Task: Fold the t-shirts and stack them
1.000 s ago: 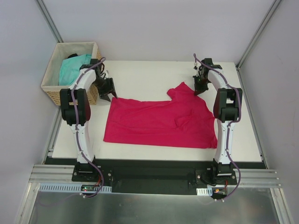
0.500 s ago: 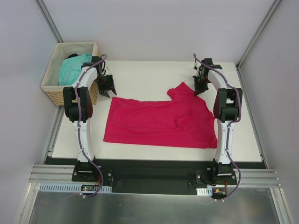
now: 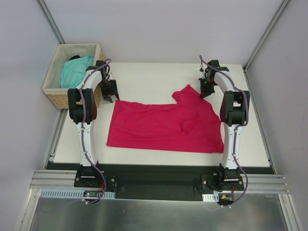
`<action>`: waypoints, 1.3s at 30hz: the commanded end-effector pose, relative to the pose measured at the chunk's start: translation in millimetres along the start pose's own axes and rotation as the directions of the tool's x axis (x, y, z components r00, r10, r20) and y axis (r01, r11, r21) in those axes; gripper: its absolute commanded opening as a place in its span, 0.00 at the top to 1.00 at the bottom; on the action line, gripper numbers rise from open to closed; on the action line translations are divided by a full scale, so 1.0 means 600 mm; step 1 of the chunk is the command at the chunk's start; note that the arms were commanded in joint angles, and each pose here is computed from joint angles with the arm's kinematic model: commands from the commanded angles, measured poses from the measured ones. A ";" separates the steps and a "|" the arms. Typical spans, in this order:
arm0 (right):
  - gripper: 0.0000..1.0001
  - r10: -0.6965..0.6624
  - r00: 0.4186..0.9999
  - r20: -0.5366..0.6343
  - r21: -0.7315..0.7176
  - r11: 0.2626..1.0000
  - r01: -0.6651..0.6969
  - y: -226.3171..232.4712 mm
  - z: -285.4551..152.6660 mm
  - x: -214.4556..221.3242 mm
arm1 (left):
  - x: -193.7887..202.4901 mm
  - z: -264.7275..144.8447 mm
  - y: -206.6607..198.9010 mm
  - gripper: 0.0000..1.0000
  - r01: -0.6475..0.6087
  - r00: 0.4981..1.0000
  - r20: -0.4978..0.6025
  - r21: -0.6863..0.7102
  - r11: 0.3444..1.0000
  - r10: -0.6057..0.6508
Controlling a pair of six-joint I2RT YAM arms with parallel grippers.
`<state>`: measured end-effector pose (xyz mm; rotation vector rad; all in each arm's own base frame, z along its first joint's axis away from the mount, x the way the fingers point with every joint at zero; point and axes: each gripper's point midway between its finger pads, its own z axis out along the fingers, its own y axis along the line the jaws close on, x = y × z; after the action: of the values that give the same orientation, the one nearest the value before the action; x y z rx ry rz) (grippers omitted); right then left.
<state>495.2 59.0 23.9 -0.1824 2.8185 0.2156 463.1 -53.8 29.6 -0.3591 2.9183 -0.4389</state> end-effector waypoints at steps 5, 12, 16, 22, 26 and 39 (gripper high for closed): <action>0.99 -0.009 1.000 -0.004 -0.018 1.000 0.009 0.004 -0.022 0.001 | -0.010 -0.011 0.002 0.57 0.001 1.000 0.010 0.003 1.000 -0.001; 0.99 -0.008 1.000 -0.003 -0.018 1.000 0.008 0.006 -0.021 -0.003 | -0.005 -0.014 -0.002 0.76 0.000 1.000 0.002 0.016 1.000 0.000; 0.99 -0.010 1.000 0.003 -0.015 1.000 0.010 0.006 -0.022 -0.007 | 0.003 -0.019 -0.010 0.73 0.003 1.000 -0.010 0.043 0.999 -0.003; 0.99 -0.009 1.000 0.004 -0.016 1.000 0.009 0.006 -0.025 -0.007 | 0.010 -0.019 -0.014 0.65 0.010 1.000 -0.025 0.060 0.998 -0.009; 0.99 -0.009 1.000 0.004 -0.018 1.000 0.009 0.006 -0.025 -0.007 | 0.007 -0.026 -0.018 0.65 0.006 1.000 -0.018 0.068 0.998 -0.005; 0.99 -0.008 1.000 0.000 -0.021 1.000 0.008 0.008 -0.024 -0.005 | 0.024 -0.029 -0.017 0.69 0.007 0.999 -0.039 0.070 0.997 -0.004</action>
<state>492.6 58.8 24.0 -0.1816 2.8291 0.2176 456.4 -64.4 28.6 -0.3558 2.9369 -0.5335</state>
